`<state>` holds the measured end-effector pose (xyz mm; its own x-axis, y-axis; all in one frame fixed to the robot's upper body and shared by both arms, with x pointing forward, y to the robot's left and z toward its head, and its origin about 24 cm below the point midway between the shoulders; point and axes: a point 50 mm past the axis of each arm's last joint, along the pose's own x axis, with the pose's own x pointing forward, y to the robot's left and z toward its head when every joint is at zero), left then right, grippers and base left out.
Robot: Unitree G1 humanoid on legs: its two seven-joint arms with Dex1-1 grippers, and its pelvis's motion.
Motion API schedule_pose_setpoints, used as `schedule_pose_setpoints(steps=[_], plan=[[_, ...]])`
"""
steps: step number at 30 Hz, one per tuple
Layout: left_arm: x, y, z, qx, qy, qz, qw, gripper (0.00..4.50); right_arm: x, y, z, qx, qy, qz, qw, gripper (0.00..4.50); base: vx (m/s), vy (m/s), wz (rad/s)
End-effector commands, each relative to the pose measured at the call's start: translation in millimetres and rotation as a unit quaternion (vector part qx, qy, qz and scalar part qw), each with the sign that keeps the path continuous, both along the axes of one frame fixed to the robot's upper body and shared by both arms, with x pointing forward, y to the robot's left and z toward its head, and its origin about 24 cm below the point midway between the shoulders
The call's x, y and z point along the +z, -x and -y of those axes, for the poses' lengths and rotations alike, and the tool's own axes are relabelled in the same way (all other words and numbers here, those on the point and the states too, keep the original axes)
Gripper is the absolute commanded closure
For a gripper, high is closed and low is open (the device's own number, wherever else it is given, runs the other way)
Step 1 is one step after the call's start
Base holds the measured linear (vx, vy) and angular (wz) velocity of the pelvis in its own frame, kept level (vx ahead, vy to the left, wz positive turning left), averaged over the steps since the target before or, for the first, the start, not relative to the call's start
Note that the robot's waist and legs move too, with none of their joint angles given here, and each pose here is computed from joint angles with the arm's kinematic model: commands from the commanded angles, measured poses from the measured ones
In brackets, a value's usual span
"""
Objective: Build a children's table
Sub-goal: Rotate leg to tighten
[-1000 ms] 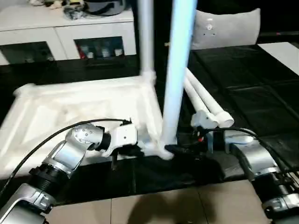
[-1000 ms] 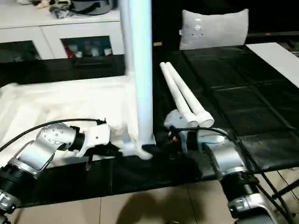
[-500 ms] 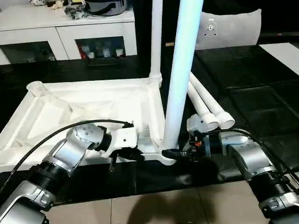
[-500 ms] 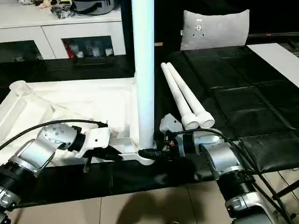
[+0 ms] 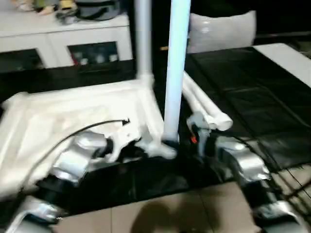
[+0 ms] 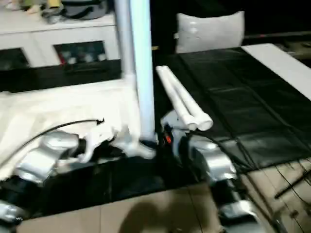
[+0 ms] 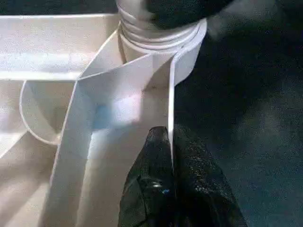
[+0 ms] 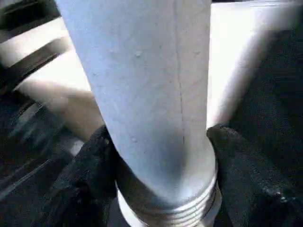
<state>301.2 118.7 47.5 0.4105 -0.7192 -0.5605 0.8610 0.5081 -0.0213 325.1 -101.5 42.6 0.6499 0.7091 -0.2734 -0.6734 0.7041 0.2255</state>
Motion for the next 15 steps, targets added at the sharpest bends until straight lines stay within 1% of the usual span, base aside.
schedule_pose_setpoints(steps=[1, 4, 6, 7, 8, 9, 10, 12, 13, 14, 15], plan=[[15.6, -3.6, 25.4, 0.009, 0.042, 0.024, 0.999, 4.50, 2.3, -6.5, -17.5, -0.034, -0.005, -0.013, 0.999, 1.90, 0.000, 0.000, 0.00], [17.5, -7.7, 32.1, 0.033, 0.046, 0.033, 0.998, 4.50, 0.8, -9.9, -20.3, -0.064, 0.002, -0.014, 0.998, 1.90, 0.000, 0.000, 0.00], [19.6, -9.6, 37.3, 0.047, 0.049, 0.039, 0.997, 4.50, 1.1, -10.9, -22.7, -0.073, -0.007, -0.012, 0.997, 1.90, 0.000, 0.000, 0.00], [20.7, -9.9, 39.6, 0.051, 0.048, 0.043, 0.997, 4.50, 1.7, -10.5, -23.8, -0.073, -0.013, -0.011, 0.997, 1.57, 0.000, 0.000, 0.00], [20.7, -9.9, 39.6, 0.051, 0.048, 0.043, 0.997, 4.50, 1.7, -10.5, -23.8, -0.073, -0.013, -0.011, 0.997, 1.57, 0.000, 0.000, 0.00], [20.6, -9.6, 39.5, 0.052, 0.043, 0.044, 0.997, 4.50, 3.1, -10.3, -23.8, -0.073, -0.019, -0.005, 0.997, 1.37, 0.000, 0.000, 0.00], [19.0, -9.7, 34.1, 0.049, 0.019, 0.057, 0.997, 4.50, 5.1, -9.1, -17.6, -0.083, -0.023, 0.007, 0.996, 1.21, 0.000, 0.000, 0.00], [18.2, -9.6, 31.6, 0.047, 0.012, 0.059, 0.997, 4.50, 5.3, -8.5, -15.0, -0.086, -0.020, 0.012, 0.996, 1.13, 0.000, 0.000, 0.00], [18.1, -9.9, 29.7, 0.043, 0.007, 0.065, 0.997, 4.50, 5.1, -7.8, -11.6, -0.087, -0.014, 0.019, 0.996, 0.90, 0.000, 0.000, 0.00], [18.1, -9.9, 29.7, 0.043, 0.007, 0.065, 0.997, 4.50, 5.1, -7.8, -11.6, -0.087, -0.014, 0.019, 0.996, 0.90, 0.000, 0.000, 0.00], [17.6, -10.3, 27.1, 0.042, 0.001, 0.070, 0.997, 4.50, 4.6, -5.8, -8.4, -0.086, -0.020, 0.015, 0.996, 0.79, 0.000, 0.000, 0.00]])
